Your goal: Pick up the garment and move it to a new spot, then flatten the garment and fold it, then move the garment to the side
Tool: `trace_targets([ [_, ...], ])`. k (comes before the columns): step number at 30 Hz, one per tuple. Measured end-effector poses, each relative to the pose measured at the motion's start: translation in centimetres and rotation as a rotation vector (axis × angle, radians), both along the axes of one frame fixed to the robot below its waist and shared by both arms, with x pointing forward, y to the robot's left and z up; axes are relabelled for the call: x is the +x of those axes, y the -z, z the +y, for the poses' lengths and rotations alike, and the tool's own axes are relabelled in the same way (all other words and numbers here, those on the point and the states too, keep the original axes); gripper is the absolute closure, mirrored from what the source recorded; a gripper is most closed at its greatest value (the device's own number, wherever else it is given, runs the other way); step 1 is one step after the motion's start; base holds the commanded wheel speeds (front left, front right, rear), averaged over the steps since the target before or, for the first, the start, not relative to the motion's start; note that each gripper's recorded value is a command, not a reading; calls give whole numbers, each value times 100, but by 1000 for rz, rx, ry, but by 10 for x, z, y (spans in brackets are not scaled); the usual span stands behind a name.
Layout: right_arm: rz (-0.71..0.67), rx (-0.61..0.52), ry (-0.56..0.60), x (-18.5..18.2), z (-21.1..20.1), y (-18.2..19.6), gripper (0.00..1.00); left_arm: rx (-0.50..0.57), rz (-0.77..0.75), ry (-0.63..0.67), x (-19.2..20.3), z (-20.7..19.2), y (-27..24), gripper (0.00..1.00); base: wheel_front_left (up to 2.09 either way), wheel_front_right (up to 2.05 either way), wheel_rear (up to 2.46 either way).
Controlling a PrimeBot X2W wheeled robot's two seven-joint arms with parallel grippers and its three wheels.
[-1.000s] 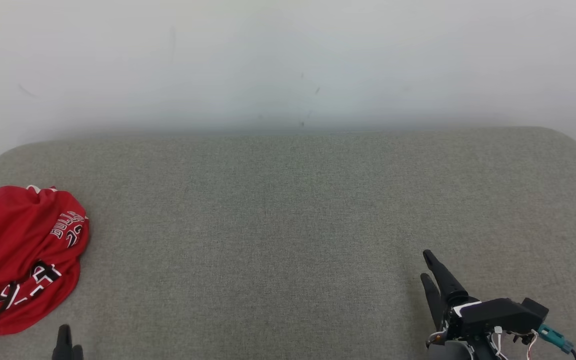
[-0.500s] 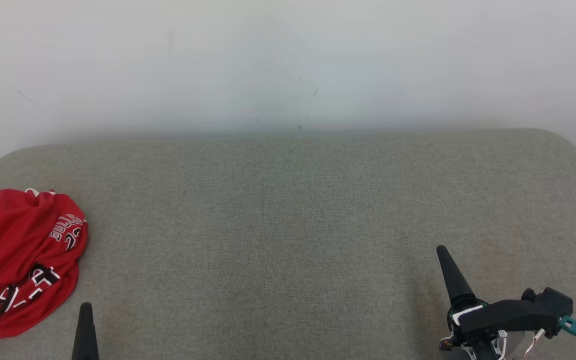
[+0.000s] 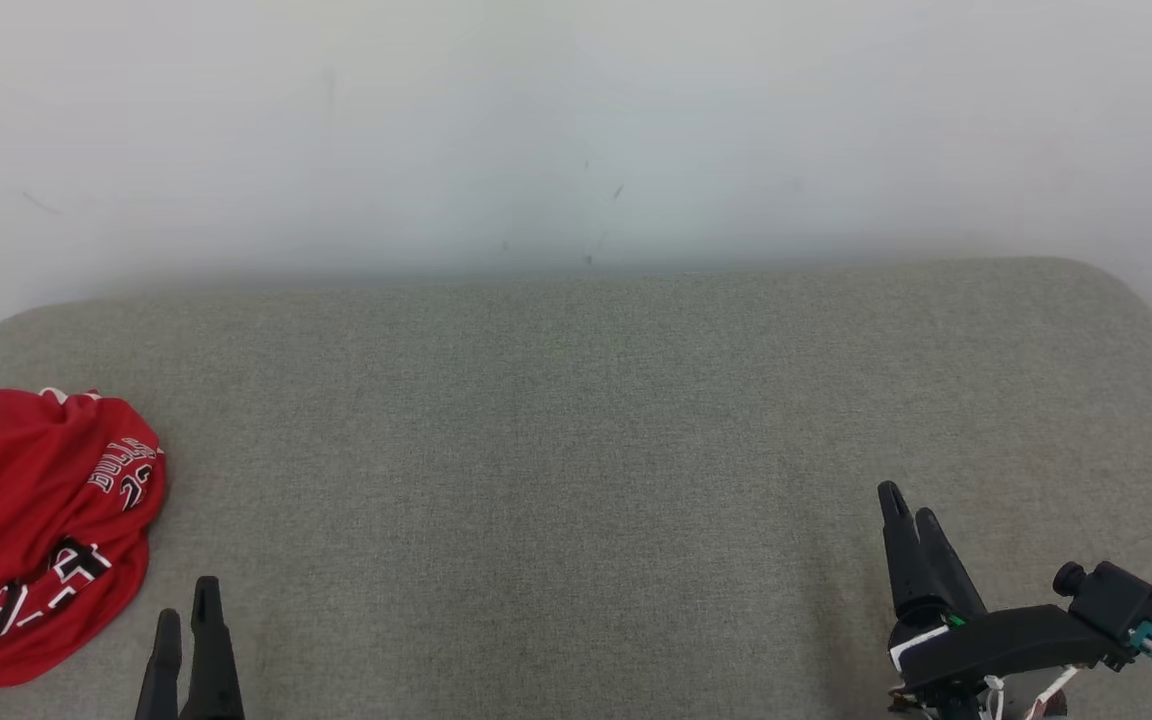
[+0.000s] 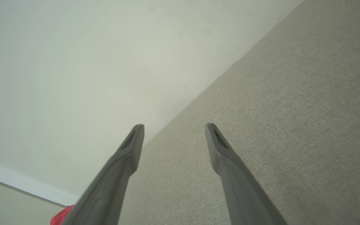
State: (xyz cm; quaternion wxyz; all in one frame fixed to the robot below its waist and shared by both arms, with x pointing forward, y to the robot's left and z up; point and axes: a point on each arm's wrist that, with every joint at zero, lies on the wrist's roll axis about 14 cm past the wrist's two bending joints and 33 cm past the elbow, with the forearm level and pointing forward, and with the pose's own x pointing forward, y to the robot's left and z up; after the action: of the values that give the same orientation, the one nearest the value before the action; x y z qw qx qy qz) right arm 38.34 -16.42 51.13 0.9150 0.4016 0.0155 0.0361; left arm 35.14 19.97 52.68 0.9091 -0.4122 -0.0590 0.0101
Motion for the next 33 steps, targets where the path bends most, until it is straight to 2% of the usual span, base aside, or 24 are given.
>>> trace_targets([
  [18,-69,-261,20,-11,-3,-8,0,263,-65,61,10,-28,-17,0,0,0,0],
  [33,-139,-418,39,-19,-5,-22,0,435,-116,110,13,-49,-27,0,0,0,0],
])
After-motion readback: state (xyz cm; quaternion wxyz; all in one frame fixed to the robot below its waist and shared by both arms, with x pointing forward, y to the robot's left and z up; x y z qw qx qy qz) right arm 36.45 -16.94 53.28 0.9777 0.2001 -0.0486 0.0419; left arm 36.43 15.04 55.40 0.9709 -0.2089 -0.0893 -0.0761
